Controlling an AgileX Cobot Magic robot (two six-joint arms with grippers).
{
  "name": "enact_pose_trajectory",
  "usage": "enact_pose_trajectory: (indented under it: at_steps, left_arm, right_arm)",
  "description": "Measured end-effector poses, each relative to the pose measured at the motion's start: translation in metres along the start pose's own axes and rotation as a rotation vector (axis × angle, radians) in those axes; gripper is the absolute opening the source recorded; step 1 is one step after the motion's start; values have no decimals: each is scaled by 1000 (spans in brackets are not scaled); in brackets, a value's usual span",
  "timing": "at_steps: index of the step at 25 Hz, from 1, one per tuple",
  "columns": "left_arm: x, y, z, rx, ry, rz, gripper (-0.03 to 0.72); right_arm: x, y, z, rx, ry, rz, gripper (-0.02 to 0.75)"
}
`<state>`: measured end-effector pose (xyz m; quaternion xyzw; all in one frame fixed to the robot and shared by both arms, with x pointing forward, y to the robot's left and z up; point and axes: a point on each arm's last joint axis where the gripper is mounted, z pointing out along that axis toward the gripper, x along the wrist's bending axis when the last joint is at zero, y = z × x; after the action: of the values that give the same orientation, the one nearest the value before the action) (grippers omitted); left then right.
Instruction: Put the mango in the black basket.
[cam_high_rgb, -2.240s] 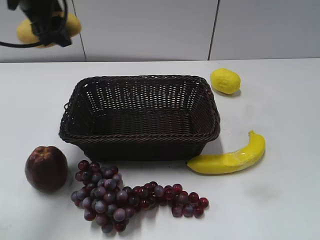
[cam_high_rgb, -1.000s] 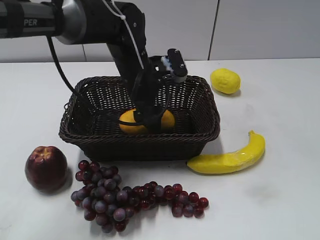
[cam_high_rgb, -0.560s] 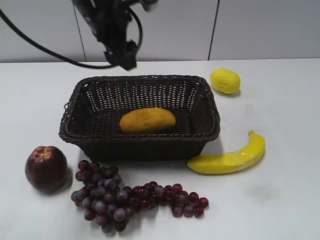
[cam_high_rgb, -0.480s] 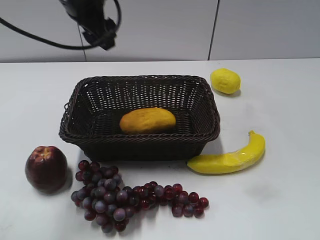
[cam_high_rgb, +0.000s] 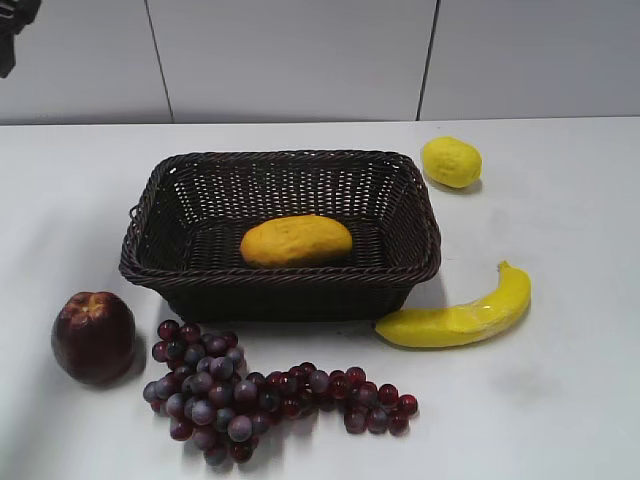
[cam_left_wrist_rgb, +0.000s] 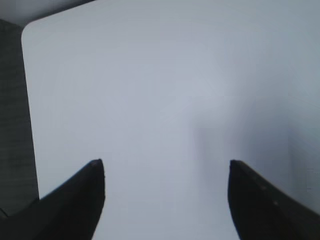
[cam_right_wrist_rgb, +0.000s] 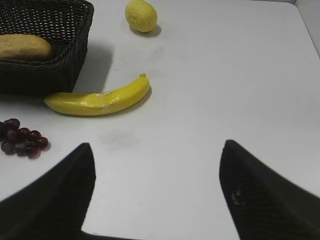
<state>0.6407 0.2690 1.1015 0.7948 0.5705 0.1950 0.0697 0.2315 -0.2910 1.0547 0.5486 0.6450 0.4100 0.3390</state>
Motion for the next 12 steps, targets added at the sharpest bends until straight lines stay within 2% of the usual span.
enact_pose_trajectory:
  at_steps: [4, 6, 12]
  left_arm:
    - [19, -15, -3, -4, -98, -131, 580]
    - [22, -25, -10, -5, -119, -160, 580]
    - [9, -71, -35, 26, -139, -166, 575]
  right_arm:
    - [0, 0, 0, 0, 0, 0, 593]
    - [0, 0, 0, 0, 0, 0, 593]
    - [0, 0, 0, 0, 0, 0, 593]
